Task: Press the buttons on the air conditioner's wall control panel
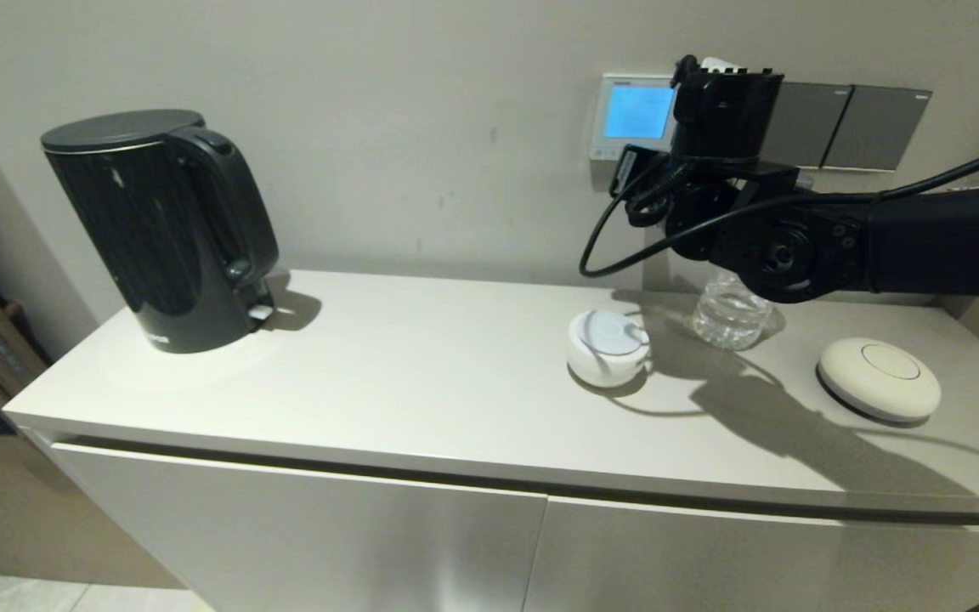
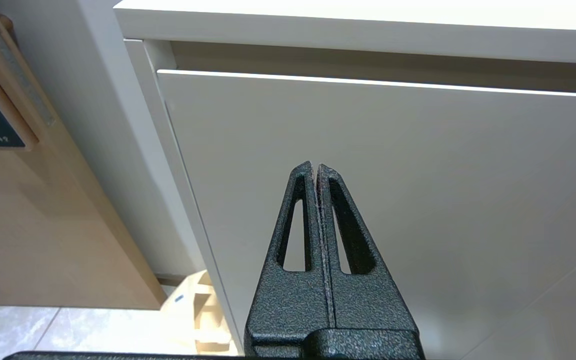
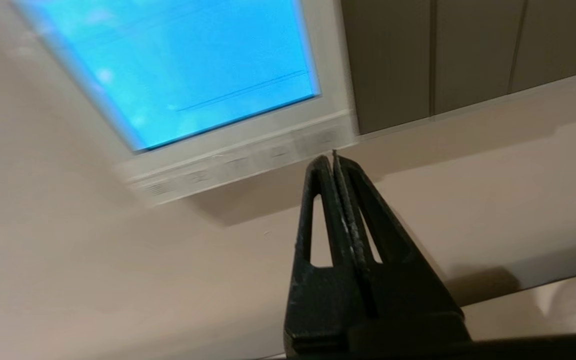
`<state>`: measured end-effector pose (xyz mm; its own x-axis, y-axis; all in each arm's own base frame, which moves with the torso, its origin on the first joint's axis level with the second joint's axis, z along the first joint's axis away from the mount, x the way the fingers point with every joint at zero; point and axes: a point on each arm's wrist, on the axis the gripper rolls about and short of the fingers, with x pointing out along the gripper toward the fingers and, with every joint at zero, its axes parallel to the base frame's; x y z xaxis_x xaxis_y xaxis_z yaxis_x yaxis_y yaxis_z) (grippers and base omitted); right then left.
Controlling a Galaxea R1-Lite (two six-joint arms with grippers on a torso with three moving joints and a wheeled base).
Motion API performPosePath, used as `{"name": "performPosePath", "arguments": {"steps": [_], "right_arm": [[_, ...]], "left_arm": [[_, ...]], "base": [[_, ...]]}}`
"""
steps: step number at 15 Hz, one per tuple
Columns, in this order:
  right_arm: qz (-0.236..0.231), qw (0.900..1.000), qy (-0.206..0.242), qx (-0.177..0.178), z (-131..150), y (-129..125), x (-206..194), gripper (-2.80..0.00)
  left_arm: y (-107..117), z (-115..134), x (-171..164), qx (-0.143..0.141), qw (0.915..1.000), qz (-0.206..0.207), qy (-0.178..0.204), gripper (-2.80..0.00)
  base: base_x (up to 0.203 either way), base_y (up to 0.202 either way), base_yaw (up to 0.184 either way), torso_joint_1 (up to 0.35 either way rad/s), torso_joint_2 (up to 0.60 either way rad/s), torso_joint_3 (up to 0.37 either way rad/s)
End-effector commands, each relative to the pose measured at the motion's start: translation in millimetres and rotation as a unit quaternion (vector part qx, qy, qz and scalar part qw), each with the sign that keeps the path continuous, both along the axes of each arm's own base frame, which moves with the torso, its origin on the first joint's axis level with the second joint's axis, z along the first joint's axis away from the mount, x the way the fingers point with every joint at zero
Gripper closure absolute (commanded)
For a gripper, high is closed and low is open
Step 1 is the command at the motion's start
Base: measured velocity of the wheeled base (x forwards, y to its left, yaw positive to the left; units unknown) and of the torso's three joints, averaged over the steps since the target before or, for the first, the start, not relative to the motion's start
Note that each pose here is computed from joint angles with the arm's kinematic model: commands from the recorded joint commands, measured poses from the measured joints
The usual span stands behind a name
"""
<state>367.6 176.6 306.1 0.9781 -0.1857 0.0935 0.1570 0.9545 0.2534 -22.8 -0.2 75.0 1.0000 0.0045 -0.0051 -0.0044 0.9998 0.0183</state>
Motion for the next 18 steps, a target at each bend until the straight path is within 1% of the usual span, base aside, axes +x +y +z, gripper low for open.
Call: {"name": "performPosePath", "arguments": {"steps": [1,4,5,7,10,15,17,18], "right_arm": [[0.019,1.000,0.002,0.001,2.6,8.6,-19.9,0.00],[0.039,0.998,0.041,-0.017,-21.0,23.0,-41.7,0.00],[0.047,0.998,0.044,-0.018,-19.8,23.5,-54.8,0.00],[0.064,0.997,0.029,-0.011,-2.7,18.5,-85.6,0.00],[0.064,0.998,-0.007,-0.008,31.5,-6.0,-124.3,0.00],[0.050,0.997,-0.039,-0.045,58.6,-51.3,-179.3,0.00],[0.029,0.997,-0.047,-0.058,70.7,-80.3,-203.8,0.00],[0.016,0.996,-0.055,-0.072,78.8,-97.3,-219.3,0.00]], "left_arm": [[0.0,0.0,0.0,-0.001,1.0000,0.000,0.000,0.00],[0.0,0.0,0.0,0.000,1.0000,0.001,0.000,0.00],[0.0,0.0,0.0,-0.001,1.0000,0.001,0.000,0.00],[0.0,0.0,0.0,0.000,1.0000,0.000,0.000,0.00],[0.0,0.0,0.0,0.000,1.0000,0.000,0.000,0.00],[0.0,0.0,0.0,-0.001,1.0000,0.001,0.000,0.00],[0.0,0.0,0.0,-0.001,1.0000,0.001,0.000,0.00],[0.0,0.0,0.0,0.000,1.0000,0.001,0.000,0.00]], "base": [[0.000,0.000,0.000,0.000,0.00,0.000],[0.000,0.000,0.000,0.000,0.00,0.000],[0.000,0.000,0.000,0.000,0.00,0.000],[0.000,0.000,0.000,0.000,0.00,0.000],[0.000,0.000,0.000,0.000,0.00,0.000],[0.000,0.000,0.000,0.000,0.00,0.000],[0.000,0.000,0.000,0.000,0.00,0.000],[0.000,0.000,0.000,0.000,0.00,0.000]]}}
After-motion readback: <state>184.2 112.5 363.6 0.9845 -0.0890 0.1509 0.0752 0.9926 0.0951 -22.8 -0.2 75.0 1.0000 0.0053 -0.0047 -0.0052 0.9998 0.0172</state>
